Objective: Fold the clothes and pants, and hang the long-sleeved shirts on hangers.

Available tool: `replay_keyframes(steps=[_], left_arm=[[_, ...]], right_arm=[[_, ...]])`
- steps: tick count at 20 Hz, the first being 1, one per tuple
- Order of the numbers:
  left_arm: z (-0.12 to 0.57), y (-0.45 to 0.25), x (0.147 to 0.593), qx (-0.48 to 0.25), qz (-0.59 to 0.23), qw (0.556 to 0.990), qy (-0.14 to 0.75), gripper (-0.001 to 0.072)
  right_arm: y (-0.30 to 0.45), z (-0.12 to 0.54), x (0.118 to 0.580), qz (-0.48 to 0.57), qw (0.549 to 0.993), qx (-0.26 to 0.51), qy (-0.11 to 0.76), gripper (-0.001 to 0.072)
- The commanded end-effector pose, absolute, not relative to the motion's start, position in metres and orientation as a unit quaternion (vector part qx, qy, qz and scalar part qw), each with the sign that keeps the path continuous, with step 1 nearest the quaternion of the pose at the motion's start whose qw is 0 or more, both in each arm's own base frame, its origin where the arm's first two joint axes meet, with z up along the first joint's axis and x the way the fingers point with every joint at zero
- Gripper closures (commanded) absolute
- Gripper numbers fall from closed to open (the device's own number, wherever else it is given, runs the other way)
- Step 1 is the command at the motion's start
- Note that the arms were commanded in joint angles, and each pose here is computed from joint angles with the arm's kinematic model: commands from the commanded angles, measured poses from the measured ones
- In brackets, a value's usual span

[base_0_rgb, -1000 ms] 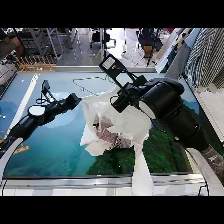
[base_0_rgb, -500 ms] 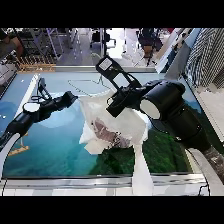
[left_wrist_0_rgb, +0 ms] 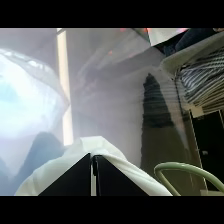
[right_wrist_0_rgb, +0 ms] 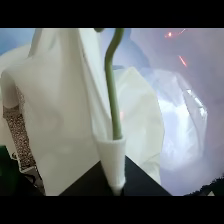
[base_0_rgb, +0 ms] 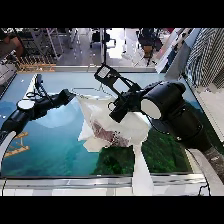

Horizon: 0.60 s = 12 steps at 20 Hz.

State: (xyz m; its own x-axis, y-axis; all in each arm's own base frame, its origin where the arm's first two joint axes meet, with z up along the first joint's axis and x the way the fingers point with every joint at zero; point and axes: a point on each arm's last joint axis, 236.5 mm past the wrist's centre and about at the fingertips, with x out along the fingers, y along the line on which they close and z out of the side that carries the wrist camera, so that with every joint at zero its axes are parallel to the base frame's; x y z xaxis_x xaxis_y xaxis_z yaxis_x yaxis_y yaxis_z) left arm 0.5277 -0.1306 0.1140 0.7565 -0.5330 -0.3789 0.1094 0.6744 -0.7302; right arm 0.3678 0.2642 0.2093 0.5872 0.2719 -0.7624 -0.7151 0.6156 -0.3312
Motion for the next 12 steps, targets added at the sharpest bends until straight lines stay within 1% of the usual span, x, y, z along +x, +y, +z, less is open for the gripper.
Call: replay_keyframes(steps=[1,4,7,8,10,12], left_arm=[[0.116,-0.133,0.523,-0.356,-0.198,0.862,0.301,0.0691],[0.124,-0.125,0.516,-0.339,-0.213,0.866,0.3,0.0691],[0.133,-0.112,0.51,-0.326,-0.223,0.87,0.295,0.0692],[0.135,-0.108,0.508,-0.32,-0.226,0.872,0.293,0.0692],[0.133,-0.109,0.503,-0.316,-0.237,0.867,0.302,0.0692],[0.129,-0.118,0.497,-0.316,-0.252,0.858,0.316,0.069]], right_arm=[[0.246,0.206,0.371,0.272,0.82,-0.357,0.355,0.0695],[0.224,0.21,0.382,0.238,0.81,-0.408,0.347,0.0695],[0.223,0.208,0.384,0.262,0.773,-0.475,0.328,0.0695],[0.226,0.21,0.387,0.264,0.775,-0.477,0.319,0.0695],[0.24,0.221,0.396,0.269,0.793,-0.468,0.282,0.0695],[0.253,0.233,0.403,0.269,0.82,-0.438,0.253,0.0695]])
